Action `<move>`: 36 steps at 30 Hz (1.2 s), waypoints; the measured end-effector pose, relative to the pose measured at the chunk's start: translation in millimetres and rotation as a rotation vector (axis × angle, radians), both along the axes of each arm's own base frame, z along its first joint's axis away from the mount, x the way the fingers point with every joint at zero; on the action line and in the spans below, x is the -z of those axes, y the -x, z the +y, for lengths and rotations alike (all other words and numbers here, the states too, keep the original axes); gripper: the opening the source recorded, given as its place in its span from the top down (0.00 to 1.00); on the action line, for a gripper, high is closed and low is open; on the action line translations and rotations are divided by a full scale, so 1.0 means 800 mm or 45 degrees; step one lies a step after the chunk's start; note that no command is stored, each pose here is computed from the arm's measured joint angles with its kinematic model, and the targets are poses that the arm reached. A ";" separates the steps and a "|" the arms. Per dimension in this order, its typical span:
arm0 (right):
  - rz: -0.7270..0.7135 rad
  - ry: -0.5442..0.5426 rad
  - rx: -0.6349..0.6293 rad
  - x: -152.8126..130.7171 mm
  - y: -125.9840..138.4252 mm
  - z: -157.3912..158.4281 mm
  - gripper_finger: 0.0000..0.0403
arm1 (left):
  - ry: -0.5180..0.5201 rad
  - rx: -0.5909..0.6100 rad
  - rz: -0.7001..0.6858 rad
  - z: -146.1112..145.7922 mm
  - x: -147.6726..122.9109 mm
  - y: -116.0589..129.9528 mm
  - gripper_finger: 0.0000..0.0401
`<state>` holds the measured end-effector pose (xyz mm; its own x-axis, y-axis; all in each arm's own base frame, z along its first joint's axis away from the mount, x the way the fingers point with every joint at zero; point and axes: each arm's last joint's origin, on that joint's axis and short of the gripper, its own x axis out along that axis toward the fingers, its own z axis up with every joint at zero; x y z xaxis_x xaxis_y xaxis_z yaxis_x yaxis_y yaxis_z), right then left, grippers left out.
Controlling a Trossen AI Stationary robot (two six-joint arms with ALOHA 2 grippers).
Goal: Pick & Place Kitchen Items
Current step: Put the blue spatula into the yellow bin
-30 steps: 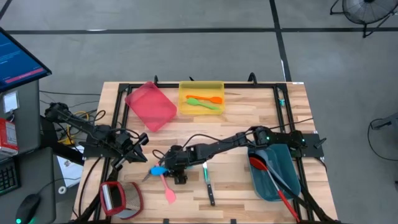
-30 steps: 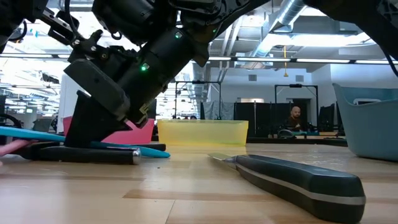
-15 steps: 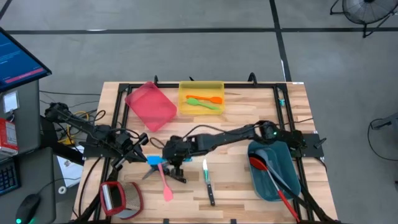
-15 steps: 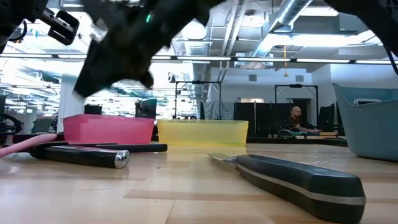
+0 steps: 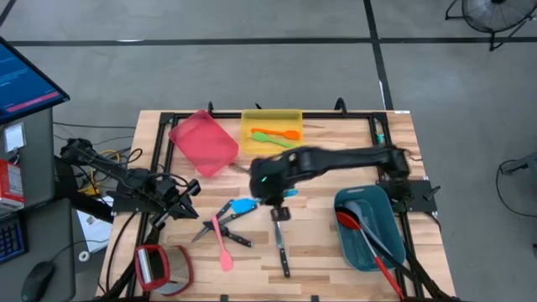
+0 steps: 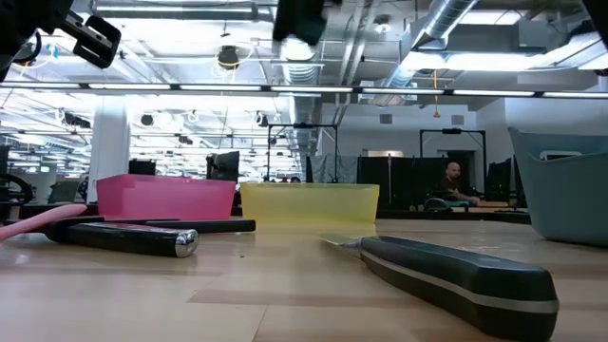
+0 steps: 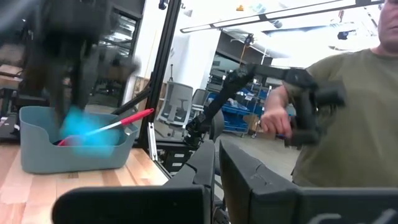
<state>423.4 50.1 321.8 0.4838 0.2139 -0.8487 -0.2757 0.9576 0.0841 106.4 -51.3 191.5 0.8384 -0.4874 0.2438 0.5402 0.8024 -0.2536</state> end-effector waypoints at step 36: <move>-0.645 -0.628 0.037 -0.010 0.037 -0.357 0.95 | 0.001 0.000 -0.001 0.000 0.000 0.000 0.98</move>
